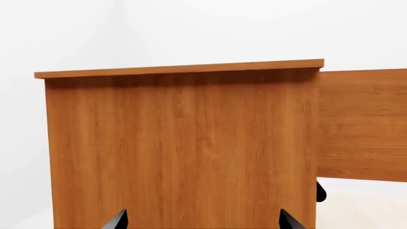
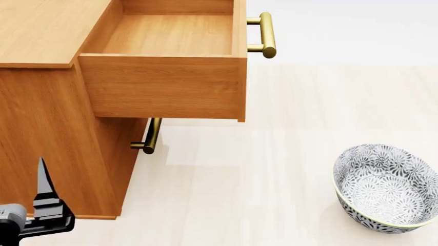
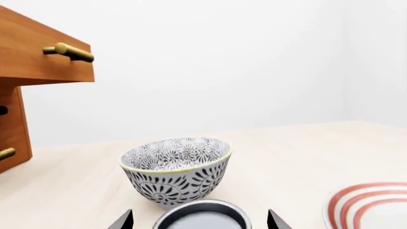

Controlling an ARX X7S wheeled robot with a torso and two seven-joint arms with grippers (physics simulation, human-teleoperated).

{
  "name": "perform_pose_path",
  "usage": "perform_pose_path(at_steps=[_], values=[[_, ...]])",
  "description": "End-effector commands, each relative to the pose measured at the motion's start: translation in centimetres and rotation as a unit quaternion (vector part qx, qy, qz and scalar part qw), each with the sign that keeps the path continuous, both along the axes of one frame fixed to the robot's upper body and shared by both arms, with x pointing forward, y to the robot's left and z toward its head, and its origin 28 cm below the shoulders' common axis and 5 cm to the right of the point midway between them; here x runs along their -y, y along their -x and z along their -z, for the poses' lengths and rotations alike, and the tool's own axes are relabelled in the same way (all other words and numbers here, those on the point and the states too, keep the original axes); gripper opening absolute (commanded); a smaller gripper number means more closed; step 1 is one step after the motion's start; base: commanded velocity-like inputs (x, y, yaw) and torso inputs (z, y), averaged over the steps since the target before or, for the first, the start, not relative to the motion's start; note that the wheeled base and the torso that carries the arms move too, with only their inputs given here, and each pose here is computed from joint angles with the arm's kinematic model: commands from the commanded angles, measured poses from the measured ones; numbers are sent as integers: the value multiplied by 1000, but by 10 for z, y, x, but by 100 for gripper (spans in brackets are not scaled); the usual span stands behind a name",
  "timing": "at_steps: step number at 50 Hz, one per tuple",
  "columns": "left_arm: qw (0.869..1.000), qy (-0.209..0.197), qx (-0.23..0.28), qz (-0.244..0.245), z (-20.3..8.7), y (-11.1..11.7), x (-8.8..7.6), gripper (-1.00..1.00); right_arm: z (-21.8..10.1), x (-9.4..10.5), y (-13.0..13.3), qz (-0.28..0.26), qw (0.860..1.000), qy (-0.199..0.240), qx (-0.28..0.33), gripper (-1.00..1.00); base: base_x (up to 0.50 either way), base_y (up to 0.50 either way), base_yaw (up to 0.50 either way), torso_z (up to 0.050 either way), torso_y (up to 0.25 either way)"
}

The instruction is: Put the ketchup in the top drawer of the cabinet.

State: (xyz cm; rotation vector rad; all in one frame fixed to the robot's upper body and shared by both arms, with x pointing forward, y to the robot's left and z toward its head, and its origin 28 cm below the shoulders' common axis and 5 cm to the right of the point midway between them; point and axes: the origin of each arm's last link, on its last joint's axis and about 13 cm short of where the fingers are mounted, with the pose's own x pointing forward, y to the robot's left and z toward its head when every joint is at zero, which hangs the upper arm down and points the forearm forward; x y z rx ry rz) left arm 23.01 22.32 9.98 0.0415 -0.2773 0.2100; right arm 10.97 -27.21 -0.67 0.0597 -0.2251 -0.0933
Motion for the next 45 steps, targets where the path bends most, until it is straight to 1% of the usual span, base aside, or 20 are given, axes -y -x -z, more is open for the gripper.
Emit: perform_pose_path(at_steps=[1,45], values=[[1000,2,-1,0,1,0,0,100,4,-1,-1,1,1000,-4,-3,100,0,0,0,0,0],[1000,4,-2,-1,2,-2,-1,100,17,-3,-4,7,1000,-16,-16,100,0,0,0,0,0]])
